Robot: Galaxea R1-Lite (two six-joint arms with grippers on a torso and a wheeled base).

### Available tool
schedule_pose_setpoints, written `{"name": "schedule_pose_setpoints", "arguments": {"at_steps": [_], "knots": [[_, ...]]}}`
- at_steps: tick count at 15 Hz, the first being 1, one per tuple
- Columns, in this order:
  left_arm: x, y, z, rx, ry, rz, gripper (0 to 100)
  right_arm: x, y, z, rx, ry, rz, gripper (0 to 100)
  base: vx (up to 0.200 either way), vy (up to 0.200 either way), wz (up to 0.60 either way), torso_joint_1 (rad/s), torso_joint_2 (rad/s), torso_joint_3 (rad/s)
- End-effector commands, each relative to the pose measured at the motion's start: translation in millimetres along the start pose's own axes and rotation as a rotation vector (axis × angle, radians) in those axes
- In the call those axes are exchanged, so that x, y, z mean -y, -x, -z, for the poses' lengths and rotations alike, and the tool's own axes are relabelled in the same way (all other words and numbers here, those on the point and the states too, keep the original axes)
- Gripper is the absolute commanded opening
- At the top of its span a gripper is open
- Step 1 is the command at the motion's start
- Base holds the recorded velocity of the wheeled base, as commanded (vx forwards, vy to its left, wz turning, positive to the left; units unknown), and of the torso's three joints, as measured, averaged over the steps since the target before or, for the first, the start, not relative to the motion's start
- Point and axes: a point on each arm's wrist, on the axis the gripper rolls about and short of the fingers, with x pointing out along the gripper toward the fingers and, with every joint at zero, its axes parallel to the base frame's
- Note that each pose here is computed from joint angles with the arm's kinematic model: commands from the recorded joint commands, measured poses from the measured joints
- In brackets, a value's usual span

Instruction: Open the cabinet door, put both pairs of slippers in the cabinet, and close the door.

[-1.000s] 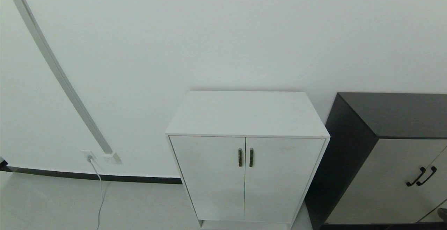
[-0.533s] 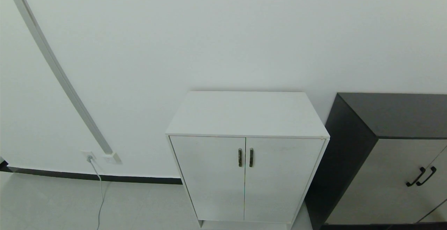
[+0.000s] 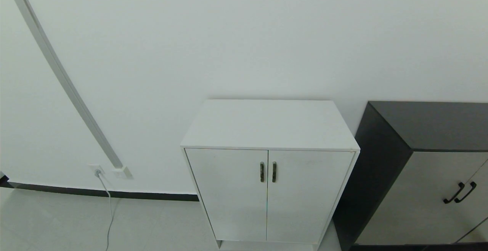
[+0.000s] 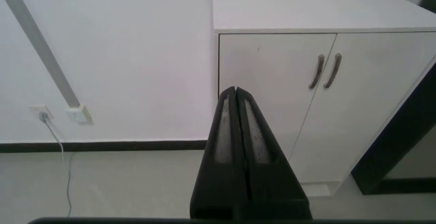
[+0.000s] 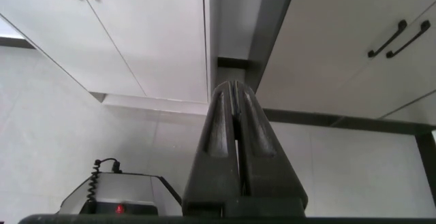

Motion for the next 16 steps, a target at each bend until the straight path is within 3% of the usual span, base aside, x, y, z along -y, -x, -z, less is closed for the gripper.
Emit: {"name": "schedule_pose_setpoints", "arguments": {"at_steps": [1, 9, 16], "knots": [[0.0, 0, 0.0, 0.000, 0.000, -0.001, 0, 0, 1, 1, 0.014, 0.002, -0.001, 0, 0.000, 0.000, 0.00, 0.000, 0.00, 0.000], [0.0, 0, 0.0, -0.002, 0.000, -0.001, 0, -1, 5, 10, 0.070, -0.010, -0.047, 0, 0.000, 0.000, 0.00, 0.000, 0.00, 0.000], [0.0, 0, 0.0, 0.000, 0.000, 0.001, 0, -3, 20, 18, 0.278, -0.036, 0.069, 0, 0.000, 0.000, 0.00, 0.000, 0.00, 0.000]]}}
